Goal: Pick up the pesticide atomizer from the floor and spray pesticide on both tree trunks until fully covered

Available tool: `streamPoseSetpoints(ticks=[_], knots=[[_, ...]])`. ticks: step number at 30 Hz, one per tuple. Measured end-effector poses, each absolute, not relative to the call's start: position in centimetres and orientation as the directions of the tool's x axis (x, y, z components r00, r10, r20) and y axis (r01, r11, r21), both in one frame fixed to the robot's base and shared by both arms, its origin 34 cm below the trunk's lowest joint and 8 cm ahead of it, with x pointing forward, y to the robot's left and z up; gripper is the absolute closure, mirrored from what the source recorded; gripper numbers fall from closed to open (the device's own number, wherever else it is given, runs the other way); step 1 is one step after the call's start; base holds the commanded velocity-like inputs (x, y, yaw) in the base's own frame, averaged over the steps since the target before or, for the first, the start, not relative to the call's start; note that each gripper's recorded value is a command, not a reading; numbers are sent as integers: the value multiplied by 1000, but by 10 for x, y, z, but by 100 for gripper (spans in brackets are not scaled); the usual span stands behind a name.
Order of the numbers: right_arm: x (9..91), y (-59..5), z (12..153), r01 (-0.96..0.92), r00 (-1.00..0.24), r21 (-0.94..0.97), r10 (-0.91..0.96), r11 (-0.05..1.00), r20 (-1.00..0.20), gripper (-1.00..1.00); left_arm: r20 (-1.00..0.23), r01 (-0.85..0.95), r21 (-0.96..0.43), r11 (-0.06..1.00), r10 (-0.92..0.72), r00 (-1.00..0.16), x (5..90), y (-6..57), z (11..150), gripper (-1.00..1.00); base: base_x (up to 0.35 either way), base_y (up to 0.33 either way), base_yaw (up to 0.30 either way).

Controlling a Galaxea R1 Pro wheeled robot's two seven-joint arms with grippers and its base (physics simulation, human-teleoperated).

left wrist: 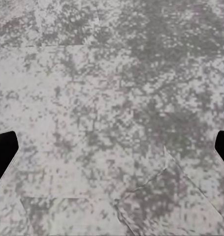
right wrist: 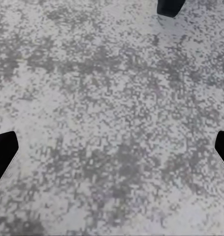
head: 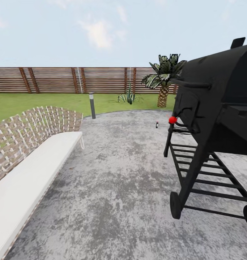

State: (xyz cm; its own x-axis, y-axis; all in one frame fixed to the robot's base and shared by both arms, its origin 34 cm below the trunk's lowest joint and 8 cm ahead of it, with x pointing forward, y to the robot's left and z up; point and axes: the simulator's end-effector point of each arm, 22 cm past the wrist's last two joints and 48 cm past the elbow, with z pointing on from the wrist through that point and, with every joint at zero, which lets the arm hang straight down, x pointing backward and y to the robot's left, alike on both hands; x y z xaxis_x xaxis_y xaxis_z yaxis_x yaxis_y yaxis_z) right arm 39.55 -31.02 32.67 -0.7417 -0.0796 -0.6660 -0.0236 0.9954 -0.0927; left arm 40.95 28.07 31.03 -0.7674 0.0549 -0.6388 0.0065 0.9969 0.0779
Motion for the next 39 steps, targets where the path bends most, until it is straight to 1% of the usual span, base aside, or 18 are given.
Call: streamPoseSetpoints(ticks=[12,39], knots=[[395,-310,327,-24,-742,-93,-80,995,-666,-100,-639,6,78,997,55,-767,410,281,311,-100,335,19,0],[396,-311,327,-23,-742,-94,-80,995,-666,-100,-639,6,78,997,55,-767,410,281,310,-100,299,195,0]])
